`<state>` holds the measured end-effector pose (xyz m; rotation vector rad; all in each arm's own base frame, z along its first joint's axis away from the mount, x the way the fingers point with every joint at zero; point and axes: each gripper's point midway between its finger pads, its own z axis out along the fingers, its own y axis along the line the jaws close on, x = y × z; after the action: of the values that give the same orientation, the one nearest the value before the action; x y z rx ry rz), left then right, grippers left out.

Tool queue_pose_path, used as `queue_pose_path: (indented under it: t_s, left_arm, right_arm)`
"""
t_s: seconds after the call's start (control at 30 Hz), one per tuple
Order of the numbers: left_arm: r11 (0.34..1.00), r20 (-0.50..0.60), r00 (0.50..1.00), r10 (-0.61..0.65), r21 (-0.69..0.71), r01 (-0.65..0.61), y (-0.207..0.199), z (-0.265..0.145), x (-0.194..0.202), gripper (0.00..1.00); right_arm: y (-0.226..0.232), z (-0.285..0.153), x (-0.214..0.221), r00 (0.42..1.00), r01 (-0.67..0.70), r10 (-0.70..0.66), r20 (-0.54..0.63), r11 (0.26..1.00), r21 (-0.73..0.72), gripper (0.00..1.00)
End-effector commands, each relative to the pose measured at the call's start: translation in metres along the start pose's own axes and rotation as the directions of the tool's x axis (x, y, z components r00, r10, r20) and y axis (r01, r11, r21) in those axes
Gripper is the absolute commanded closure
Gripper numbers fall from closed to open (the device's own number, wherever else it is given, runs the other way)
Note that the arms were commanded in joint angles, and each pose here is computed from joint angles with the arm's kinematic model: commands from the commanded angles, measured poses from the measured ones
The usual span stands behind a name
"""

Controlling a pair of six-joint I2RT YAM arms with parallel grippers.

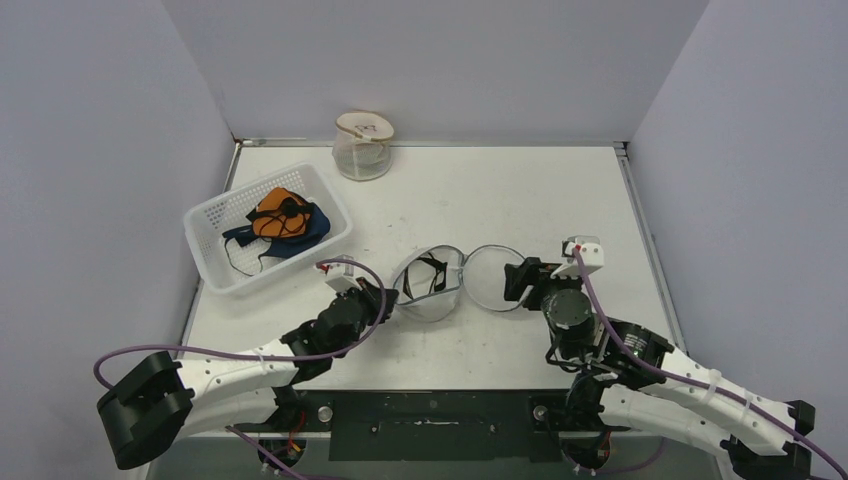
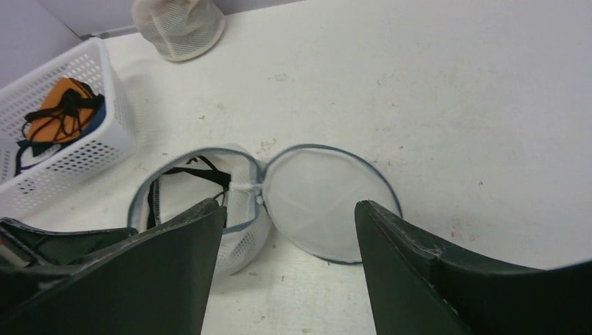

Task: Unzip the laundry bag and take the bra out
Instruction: Open the laundry bag at the center of the board.

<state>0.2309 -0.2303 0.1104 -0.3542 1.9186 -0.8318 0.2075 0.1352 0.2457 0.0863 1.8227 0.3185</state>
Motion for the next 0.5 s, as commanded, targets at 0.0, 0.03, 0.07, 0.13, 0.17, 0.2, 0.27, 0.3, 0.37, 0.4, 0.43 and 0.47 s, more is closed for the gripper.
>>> queue_pose_path:
  t_s: [0.0, 0.03, 0.07, 0.13, 0.17, 0.2, 0.27, 0.3, 0.37, 0.4, 0.43, 0.47]
  left_arm:
    - [0.997, 0.003, 1.000, -0.026, 0.066, 0.026, -0.027, 0.003, -0.010, 1.00]
    - [0.997, -0.002, 1.000, -0.025, 0.069, 0.026, -0.028, 0.002, -0.010, 1.00]
    - [0.997, -0.006, 1.000, -0.025, 0.070, 0.025, -0.029, 0.002, -0.010, 1.00]
    - [0.997, -0.011, 1.000, -0.023, 0.071, 0.024, -0.031, 0.001, -0.010, 1.00]
    - [0.997, -0.016, 1.000, -0.022, 0.070, 0.023, -0.031, 0.001, -0.011, 1.00]
    - [0.997, -0.020, 1.000, -0.020, 0.070, 0.021, -0.031, 0.000, -0.011, 1.00]
    - [0.998, -0.030, 0.999, -0.014, 0.063, 0.016, -0.030, -0.003, -0.012, 1.00]
    - [0.998, -0.035, 0.999, -0.012, 0.059, 0.014, -0.029, -0.004, -0.012, 1.00]
    - [0.998, -0.040, 0.999, -0.007, 0.054, 0.010, -0.029, -0.006, -0.014, 1.00]
    - [0.999, -0.045, 0.999, -0.003, 0.051, 0.005, -0.028, -0.007, -0.014, 1.00]
    - [0.999, -0.046, 0.999, -0.001, 0.051, 0.003, -0.028, -0.008, -0.015, 1.00]
    - [0.999, -0.049, 0.999, 0.002, 0.049, 0.000, -0.027, -0.009, -0.016, 1.00]
  right_arm:
    - [0.028, -0.006, -0.040, 0.999, -0.019, 0.022, 0.035, 0.995, -0.093, 0.30]
    - [0.043, -0.005, -0.040, 1.000, -0.011, 0.014, 0.025, 0.988, -0.152, 0.30]
    - [0.058, -0.004, -0.038, 1.000, -0.003, 0.006, 0.013, 0.978, -0.208, 0.30]
    - [0.085, 0.002, -0.024, 1.000, 0.002, -0.010, -0.026, 0.955, -0.296, 0.31]
    - [0.091, 0.009, -0.012, 0.999, 0.012, -0.027, -0.046, 0.953, -0.303, 0.32]
    - [0.097, 0.016, -0.001, 0.997, 0.016, -0.037, -0.063, 0.952, -0.304, 0.32]
    - [0.107, 0.029, 0.022, 0.994, 0.027, -0.059, -0.093, 0.950, -0.312, 0.34]
    - [0.112, 0.036, 0.032, 0.993, 0.027, -0.062, -0.100, 0.949, -0.314, 0.35]
    - [0.119, 0.046, 0.048, 0.990, 0.042, -0.082, -0.113, 0.946, -0.321, 0.39]
    - [0.121, 0.052, 0.054, 0.989, 0.051, -0.092, -0.115, 0.948, -0.315, 0.41]
    - [0.125, 0.057, 0.057, 0.989, 0.060, -0.098, -0.108, 0.947, -0.315, 0.43]
    - [0.129, 0.063, 0.060, 0.988, 0.076, -0.113, -0.101, 0.945, -0.317, 0.44]
